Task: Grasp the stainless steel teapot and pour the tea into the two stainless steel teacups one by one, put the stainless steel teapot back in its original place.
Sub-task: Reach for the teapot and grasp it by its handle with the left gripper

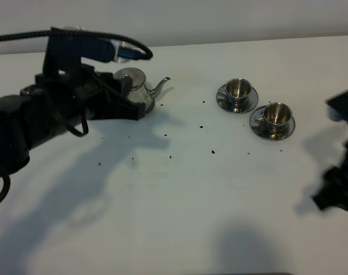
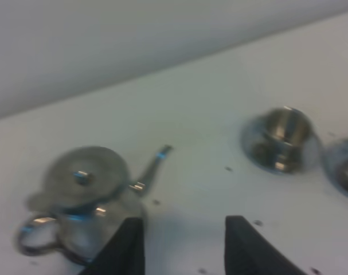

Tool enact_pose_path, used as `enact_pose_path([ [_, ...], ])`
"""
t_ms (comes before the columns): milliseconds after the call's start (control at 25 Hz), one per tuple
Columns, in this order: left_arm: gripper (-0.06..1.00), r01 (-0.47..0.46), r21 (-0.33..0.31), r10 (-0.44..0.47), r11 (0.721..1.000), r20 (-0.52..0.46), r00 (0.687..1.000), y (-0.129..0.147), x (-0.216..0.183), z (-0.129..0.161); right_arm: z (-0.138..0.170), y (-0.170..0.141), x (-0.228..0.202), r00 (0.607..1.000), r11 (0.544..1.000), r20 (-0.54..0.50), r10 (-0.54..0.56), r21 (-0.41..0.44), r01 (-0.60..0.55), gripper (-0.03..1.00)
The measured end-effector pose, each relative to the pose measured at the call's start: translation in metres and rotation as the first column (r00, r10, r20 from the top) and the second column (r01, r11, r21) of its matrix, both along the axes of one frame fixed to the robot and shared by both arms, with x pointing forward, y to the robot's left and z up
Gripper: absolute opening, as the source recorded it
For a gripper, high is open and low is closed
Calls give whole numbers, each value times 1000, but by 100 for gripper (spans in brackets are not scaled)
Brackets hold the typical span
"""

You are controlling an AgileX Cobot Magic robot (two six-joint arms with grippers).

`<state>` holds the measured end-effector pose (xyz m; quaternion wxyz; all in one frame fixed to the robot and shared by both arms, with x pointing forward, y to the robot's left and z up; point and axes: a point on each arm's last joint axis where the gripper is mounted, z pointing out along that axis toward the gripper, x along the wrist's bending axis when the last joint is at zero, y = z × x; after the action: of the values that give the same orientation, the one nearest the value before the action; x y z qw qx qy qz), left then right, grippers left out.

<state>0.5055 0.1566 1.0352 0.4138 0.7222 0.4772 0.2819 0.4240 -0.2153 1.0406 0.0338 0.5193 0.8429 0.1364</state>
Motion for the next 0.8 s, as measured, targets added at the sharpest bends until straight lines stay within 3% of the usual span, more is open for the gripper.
enact_pose_path([
  [160,37,-64,62,60,996,62,996,5,8,14,23,-14,-28,999,999,28,-34,-10,34,45],
  [400,37,-161,147,145,976,118,982,15,15,25,57,-35,-81,975,996,213,-67,73,52,45],
  [800,37,-178,160,160,971,121,980,17,15,25,20,-69,-148,924,994,370,-95,77,71,45],
])
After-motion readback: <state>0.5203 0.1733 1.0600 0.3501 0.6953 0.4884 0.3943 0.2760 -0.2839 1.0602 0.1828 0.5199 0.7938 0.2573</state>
